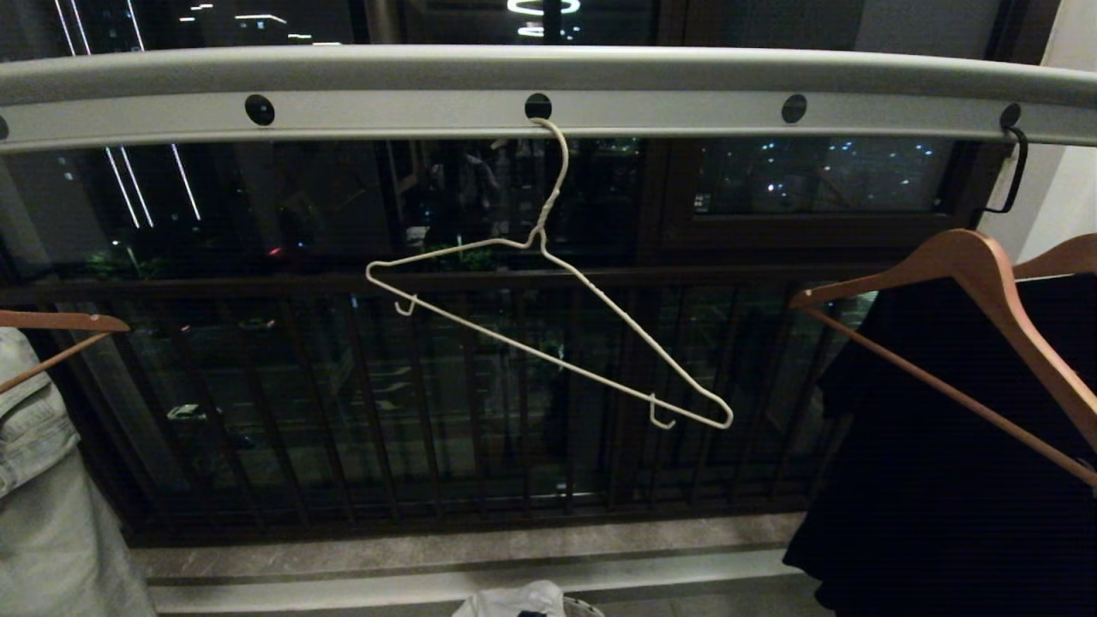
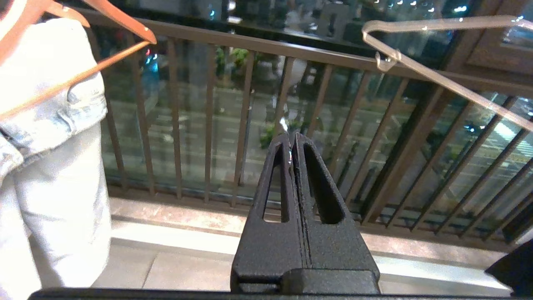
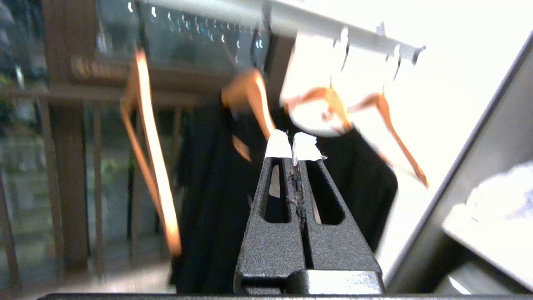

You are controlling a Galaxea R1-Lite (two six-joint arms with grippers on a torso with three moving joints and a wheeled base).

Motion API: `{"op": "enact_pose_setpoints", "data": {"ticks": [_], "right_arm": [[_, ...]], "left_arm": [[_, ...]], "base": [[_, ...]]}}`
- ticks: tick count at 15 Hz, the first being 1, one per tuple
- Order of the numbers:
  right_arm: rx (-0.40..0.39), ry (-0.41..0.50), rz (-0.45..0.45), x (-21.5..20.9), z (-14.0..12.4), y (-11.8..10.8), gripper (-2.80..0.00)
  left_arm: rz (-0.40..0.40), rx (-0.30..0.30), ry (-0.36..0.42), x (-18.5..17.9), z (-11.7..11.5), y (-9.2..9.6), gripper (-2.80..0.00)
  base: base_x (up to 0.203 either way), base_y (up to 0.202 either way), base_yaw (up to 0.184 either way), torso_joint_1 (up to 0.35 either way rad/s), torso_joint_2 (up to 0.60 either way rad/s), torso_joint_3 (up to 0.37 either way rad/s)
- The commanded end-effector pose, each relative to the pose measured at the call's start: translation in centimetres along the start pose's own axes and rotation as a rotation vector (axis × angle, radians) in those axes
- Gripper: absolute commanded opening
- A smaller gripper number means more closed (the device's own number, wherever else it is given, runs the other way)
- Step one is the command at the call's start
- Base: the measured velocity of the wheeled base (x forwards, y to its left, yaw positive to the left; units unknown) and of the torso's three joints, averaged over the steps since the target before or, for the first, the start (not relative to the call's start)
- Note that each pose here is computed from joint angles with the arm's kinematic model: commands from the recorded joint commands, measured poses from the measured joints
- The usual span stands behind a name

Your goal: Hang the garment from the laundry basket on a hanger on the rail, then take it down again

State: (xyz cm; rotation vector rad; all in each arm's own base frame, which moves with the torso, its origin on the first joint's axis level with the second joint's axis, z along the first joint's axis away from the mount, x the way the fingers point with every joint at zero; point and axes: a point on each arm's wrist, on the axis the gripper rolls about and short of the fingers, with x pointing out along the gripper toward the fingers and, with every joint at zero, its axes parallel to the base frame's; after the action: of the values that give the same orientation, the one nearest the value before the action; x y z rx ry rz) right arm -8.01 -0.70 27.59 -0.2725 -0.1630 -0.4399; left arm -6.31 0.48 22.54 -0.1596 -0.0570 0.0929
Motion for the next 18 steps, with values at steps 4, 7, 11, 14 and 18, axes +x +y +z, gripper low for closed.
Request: {"op": "enact_pose_setpoints", "data": {"ticks": [4, 7, 11, 14, 18], "right_arm": [[0.008, 0.037, 0.306, -2.5, -8.6, 2.2, -2.8], [0.068, 0.13, 0.43, -1.6, -13.3, 4.4, -2.8], [0.149, 0.071, 0.455, 0.3, -17.2, 6.8, -2.8], [0.156, 0.082, 0.466, 0.6, -19.0, 7.5, -2.8], [0.17, 0.149, 0.482, 0.5, -19.5, 7.7, -2.8]], "left_arm": [[-0.109, 0.124, -0.022, -1.8, -6.5, 0.7, -2.8], [-0.105, 0.196, 0.027, 0.3, -9.6, 1.0, -2.8], [-0.11, 0.351, -0.009, 3.2, -14.5, 1.5, -2.8], [-0.137, 0.369, 0.002, 3.3, -14.9, 1.5, -2.8], [-0.139, 0.332, 0.018, 3.3, -15.0, 1.5, -2.8]], "base": [[0.0, 0.0, 0.0, 0.0, 0.0, 0.0], [0.0, 0.0, 0.0, 0.0, 0.0, 0.0], [0.0, 0.0, 0.0, 0.0, 0.0, 0.0], [0.0, 0.0, 0.0, 0.0, 0.0, 0.0], [0.0, 0.0, 0.0, 0.0, 0.0, 0.0]]}}
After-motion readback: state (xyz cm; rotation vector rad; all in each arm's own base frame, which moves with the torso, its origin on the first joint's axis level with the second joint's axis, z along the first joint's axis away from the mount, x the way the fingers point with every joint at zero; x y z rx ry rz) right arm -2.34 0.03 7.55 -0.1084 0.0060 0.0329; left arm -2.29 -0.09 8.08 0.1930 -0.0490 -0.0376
